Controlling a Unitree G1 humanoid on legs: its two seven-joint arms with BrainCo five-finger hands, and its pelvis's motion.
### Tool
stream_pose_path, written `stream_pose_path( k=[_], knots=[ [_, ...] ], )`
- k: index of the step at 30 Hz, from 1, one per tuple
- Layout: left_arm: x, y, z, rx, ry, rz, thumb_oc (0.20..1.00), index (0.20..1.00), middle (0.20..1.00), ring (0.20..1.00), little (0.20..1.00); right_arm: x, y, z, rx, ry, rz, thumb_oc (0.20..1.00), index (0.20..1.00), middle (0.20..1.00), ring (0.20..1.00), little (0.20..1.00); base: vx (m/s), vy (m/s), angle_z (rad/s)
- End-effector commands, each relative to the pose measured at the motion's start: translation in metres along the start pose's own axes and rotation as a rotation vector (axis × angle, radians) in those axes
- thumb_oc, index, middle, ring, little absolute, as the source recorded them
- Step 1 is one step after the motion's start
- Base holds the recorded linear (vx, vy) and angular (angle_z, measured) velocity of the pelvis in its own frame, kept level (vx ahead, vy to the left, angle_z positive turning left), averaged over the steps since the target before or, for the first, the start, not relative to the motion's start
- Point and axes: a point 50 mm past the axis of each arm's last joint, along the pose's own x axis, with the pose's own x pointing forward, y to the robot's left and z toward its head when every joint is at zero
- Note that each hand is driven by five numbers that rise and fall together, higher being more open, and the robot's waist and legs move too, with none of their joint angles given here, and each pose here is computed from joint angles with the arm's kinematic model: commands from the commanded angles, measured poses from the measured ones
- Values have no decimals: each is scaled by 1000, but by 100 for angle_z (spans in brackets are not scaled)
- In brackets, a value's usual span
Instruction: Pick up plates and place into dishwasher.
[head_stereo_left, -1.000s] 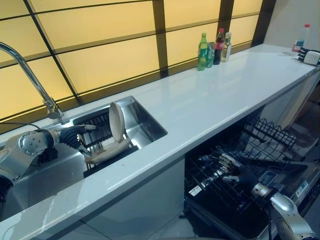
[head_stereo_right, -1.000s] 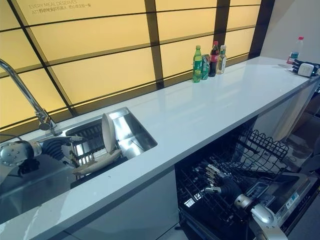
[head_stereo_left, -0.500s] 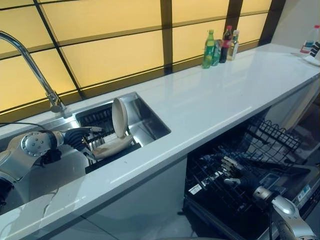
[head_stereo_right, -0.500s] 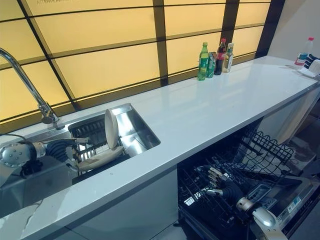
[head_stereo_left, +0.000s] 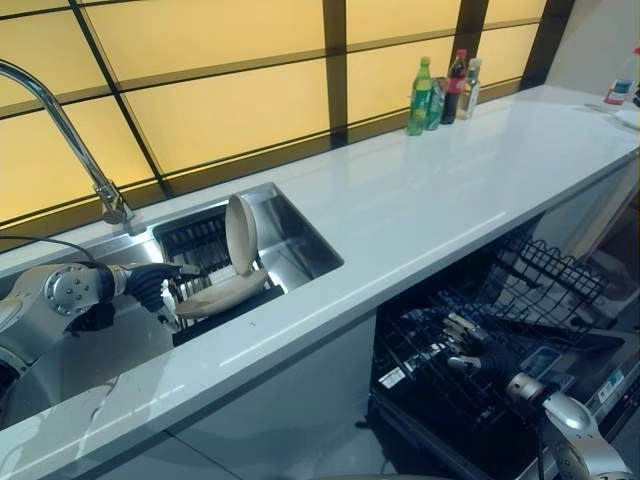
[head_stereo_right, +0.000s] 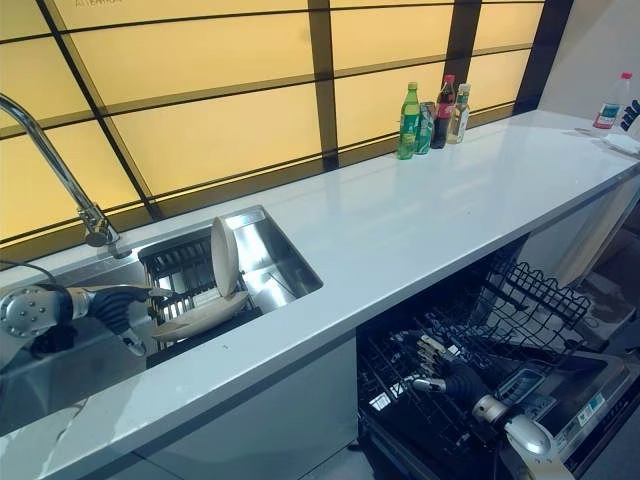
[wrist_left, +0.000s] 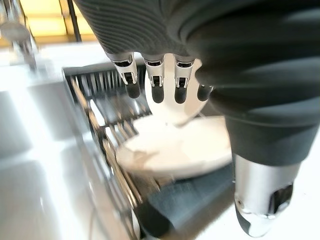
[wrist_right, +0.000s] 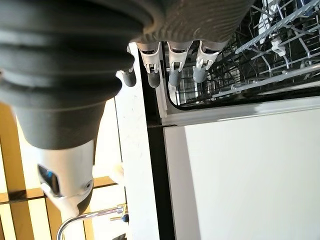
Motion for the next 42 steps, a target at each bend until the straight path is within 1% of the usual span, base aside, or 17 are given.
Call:
stream_pose_path(
  k=[1, 9, 12, 15, 20, 26, 33, 37, 42],
  knots=[
    [-14, 30, -7, 113, 36, 234, 1000, 1000, 1000, 1000, 1000, 9, 2, 16, -13, -122, 14, 1000, 1000, 1000, 1000, 1000, 0, 0, 0],
    [9, -3, -16, 77, 35, 315, 1000, 1000, 1000, 1000, 1000, 13, 1, 19, -16, -126, 17, 1000, 1000, 1000, 1000, 1000, 0, 0, 0],
    [16, -14, -19, 38, 36, 301, 1000, 1000, 1000, 1000, 1000, 15, 0, 20, -22, -126, 16, 1000, 1000, 1000, 1000, 1000, 0, 0, 0],
    [23, -27, -20, 15, 44, 253, 1000, 1000, 1000, 1000, 1000, 15, -2, 22, -28, -129, 13, 1000, 1000, 1000, 1000, 1000, 0, 0, 0],
    [28, -39, -20, -23, 60, 169, 1000, 1000, 1000, 1000, 1000, 14, -5, 23, -24, -126, 5, 1000, 1000, 1000, 1000, 1000, 0, 0, 0],
    [28, -39, -23, -14, 83, 193, 1000, 1000, 1000, 1000, 1000, 13, -6, 23, -20, -123, 13, 1000, 1000, 1000, 1000, 1000, 0, 0, 0],
    [38, -48, -31, 25, 162, 297, 1000, 1000, 1000, 1000, 1000, 16, -6, 22, -29, -117, 22, 1000, 1000, 1000, 1000, 1000, 0, 0, 0],
    [44, -53, -36, 1, 203, 326, 1000, 1000, 1000, 1000, 1000, 17, -7, 22, -37, -106, 21, 1000, 1000, 1000, 1000, 1000, 4, 17, 0],
    [50, -52, -38, -68, 235, 306, 1000, 1000, 1000, 1000, 1000, 19, -7, 22, -58, -90, 26, 1000, 1000, 1000, 1000, 1000, 1, 36, 1]
  ],
)
